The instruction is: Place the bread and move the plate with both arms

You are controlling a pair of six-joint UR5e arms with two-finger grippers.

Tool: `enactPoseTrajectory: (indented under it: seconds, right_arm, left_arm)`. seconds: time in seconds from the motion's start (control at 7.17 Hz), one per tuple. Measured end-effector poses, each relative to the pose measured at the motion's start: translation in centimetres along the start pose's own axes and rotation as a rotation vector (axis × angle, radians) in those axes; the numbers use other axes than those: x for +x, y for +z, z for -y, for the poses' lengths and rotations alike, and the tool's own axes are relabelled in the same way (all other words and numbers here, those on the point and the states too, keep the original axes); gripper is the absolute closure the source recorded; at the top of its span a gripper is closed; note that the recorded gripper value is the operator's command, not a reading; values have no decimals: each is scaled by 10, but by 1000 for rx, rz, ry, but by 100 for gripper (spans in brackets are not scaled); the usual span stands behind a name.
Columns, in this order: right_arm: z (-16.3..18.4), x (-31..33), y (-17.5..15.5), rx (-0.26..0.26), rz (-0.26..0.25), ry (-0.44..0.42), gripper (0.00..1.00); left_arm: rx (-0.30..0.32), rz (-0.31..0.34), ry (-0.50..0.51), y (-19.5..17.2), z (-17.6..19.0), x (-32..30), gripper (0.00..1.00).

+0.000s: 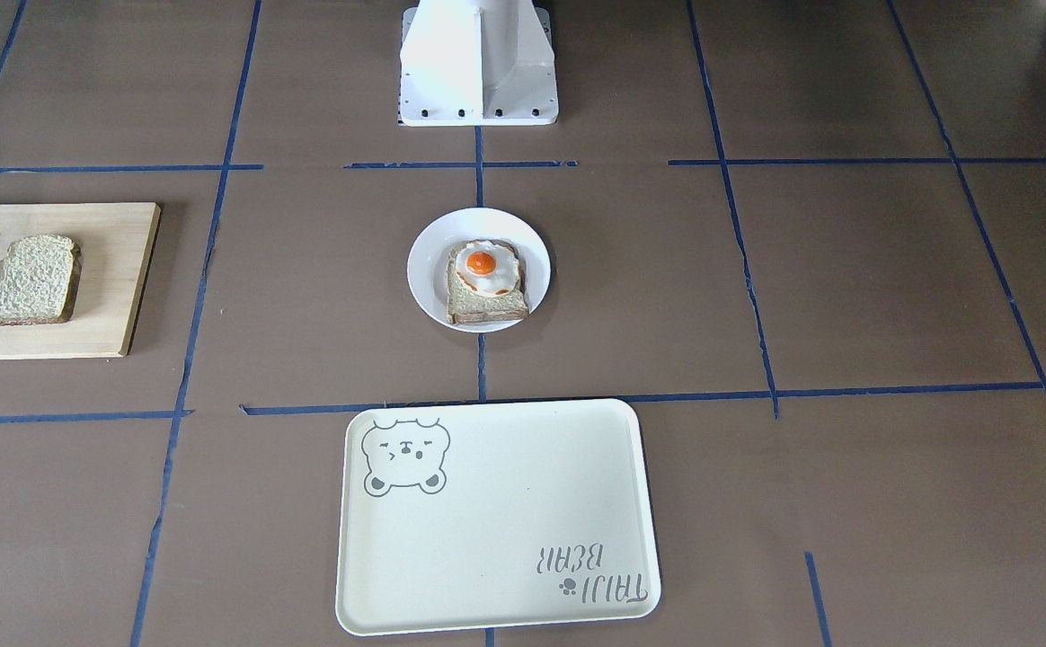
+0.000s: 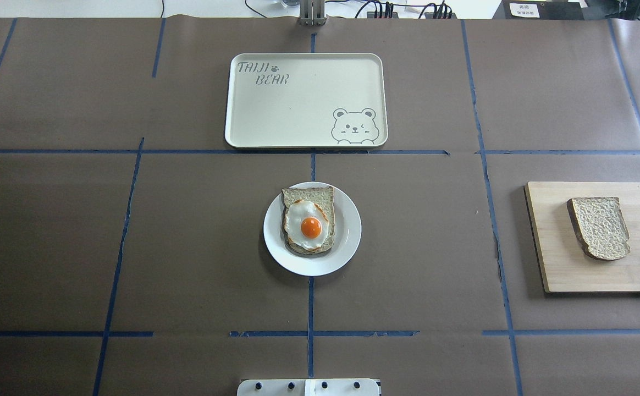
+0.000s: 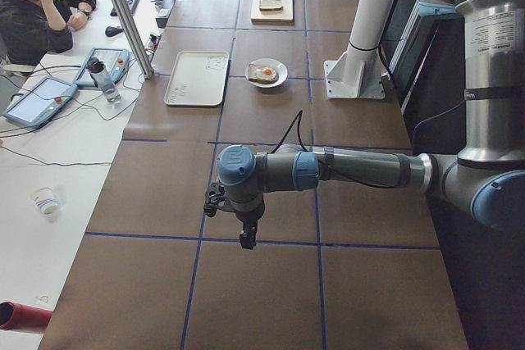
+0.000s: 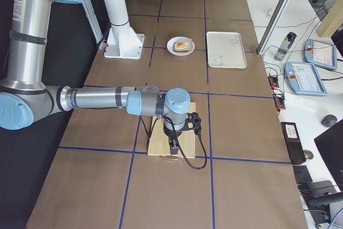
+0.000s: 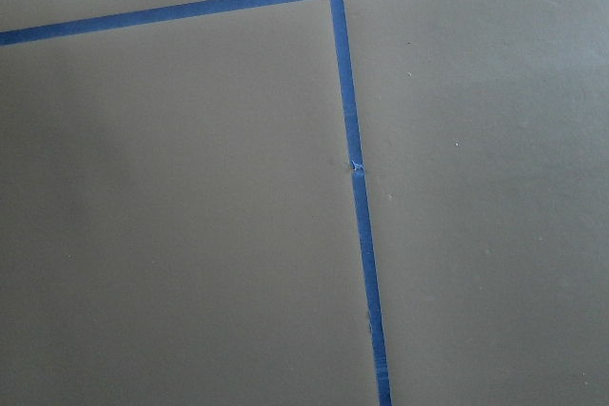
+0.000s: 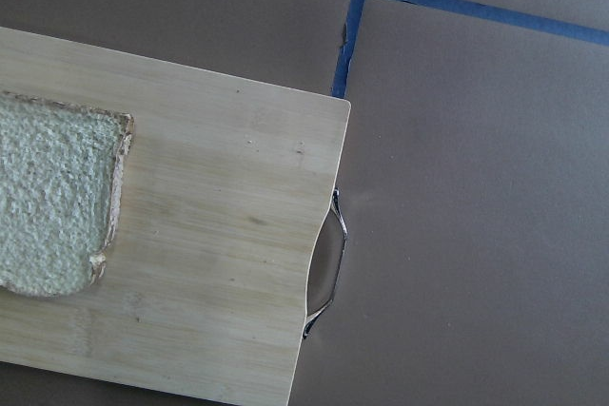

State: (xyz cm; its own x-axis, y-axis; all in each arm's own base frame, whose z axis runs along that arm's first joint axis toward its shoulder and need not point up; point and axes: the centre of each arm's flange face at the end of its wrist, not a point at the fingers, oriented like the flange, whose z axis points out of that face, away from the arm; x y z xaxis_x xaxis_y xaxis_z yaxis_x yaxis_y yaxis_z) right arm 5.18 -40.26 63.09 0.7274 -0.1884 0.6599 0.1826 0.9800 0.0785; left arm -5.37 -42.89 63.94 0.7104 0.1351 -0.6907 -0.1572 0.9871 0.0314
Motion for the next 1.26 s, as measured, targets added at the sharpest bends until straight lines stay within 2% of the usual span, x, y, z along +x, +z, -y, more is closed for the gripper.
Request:
enactPoseTrajectory:
  seconds: [0.42, 0.7, 1.26]
  right_arm:
    - [4, -3, -3, 6, -2, -8, 0]
    - [12, -12, -2, 37, 10, -14, 0]
    - [1, -15, 70, 195, 137, 59, 0]
  left_arm:
    - [0, -1, 2, 0, 0, 1, 0]
    - [1, -2, 2, 0, 0, 1, 0]
    - [5, -3, 4, -2, 0, 2, 0]
